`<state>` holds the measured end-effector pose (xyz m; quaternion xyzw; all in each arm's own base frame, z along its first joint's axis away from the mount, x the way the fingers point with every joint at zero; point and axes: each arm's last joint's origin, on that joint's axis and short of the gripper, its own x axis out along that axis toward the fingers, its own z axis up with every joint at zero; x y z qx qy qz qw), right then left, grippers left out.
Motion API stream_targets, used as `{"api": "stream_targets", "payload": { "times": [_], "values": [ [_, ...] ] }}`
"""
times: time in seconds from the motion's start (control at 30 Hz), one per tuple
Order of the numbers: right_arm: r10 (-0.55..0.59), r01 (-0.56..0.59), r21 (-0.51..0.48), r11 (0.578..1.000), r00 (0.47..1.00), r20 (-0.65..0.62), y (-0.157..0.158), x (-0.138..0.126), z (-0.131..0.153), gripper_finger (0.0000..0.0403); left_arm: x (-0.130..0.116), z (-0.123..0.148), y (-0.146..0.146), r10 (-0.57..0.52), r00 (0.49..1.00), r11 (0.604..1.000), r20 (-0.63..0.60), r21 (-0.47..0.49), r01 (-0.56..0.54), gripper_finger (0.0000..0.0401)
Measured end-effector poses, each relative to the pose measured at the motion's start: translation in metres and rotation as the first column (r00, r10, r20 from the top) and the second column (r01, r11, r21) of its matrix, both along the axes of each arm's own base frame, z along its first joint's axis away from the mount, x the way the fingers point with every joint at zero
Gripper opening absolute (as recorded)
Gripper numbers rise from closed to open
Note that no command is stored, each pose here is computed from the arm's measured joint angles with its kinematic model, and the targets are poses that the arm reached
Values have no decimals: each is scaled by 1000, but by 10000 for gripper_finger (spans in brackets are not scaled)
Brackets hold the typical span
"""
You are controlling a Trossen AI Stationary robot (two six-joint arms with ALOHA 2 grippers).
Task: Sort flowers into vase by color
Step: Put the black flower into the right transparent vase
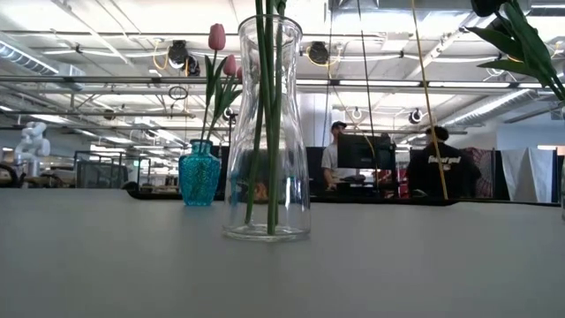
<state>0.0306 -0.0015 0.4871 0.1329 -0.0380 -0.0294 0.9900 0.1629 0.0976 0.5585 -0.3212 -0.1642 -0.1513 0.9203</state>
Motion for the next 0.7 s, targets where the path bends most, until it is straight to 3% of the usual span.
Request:
{"api": "stream_targets", "payload": {
  "times": [0.2,0.4,0.7],
  "values": [
    [106,-108,46,993,993,46,-3,-24,-2,0,-27,-13,-5,213,965,977,-156,42,-209,105],
    [200,-205,46,978,975,95,-6,-49,-6,0,-49,-21,-15,395,891,919,-226,89,-385,105],
    [197,-188,64,980,963,-183,-11,-71,-43,0,-84,-22,-37,630,744,776,-223,128,-618,105]
  ]
}}
